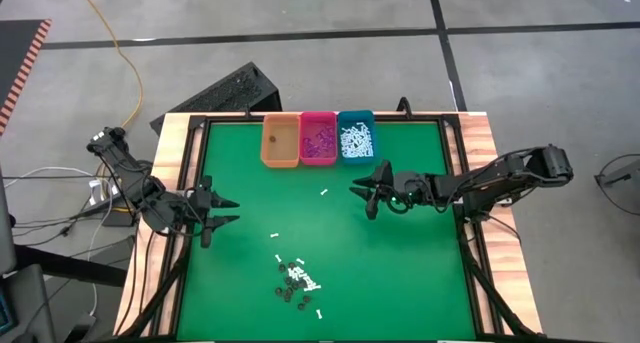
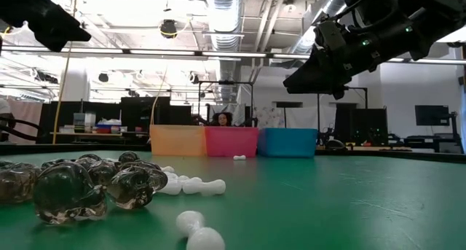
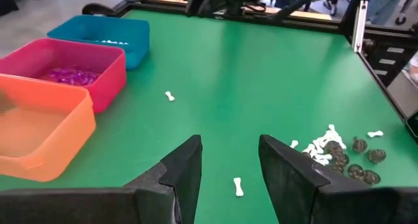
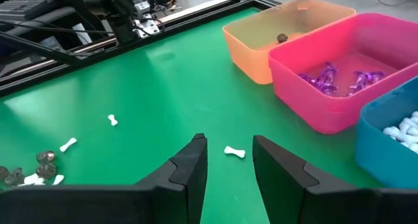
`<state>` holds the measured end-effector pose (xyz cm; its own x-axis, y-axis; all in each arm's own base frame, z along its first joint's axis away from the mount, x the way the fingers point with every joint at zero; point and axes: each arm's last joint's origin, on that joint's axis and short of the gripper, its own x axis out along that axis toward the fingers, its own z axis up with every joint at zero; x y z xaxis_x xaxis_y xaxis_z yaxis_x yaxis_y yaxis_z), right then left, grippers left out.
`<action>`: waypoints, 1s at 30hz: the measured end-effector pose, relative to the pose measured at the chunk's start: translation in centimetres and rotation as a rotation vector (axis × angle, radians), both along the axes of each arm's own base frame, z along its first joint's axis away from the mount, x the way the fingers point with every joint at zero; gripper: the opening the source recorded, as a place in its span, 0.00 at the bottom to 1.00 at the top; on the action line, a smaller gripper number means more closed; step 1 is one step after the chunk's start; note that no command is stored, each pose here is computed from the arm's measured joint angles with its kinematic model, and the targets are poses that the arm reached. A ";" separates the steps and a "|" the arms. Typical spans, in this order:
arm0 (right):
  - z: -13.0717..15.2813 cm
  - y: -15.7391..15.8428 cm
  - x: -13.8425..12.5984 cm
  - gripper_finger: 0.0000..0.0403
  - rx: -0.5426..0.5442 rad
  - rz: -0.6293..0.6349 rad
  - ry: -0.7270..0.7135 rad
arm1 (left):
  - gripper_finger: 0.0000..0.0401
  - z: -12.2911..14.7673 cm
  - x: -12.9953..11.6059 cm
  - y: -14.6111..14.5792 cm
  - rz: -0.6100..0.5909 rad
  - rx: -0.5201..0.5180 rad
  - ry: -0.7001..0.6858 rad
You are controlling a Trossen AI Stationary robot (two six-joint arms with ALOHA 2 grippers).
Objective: Sort Halloween decoration
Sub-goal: Put the white bone toy into the blue bin
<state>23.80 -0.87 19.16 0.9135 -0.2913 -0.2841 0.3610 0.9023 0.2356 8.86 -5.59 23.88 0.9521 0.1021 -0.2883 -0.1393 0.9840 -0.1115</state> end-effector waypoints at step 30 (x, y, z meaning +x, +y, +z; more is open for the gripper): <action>0.1 1.5 0.0 0.38 0.092 0.031 -0.034 | 0.35 0.0 0.0 0.0 0.038 -0.076 -0.009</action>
<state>23.84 0.65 19.21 0.9313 -0.2365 -0.2769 0.3232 0.8871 0.3294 8.86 -5.54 23.85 0.9505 0.1164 -0.2880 -0.1750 0.9667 -0.1869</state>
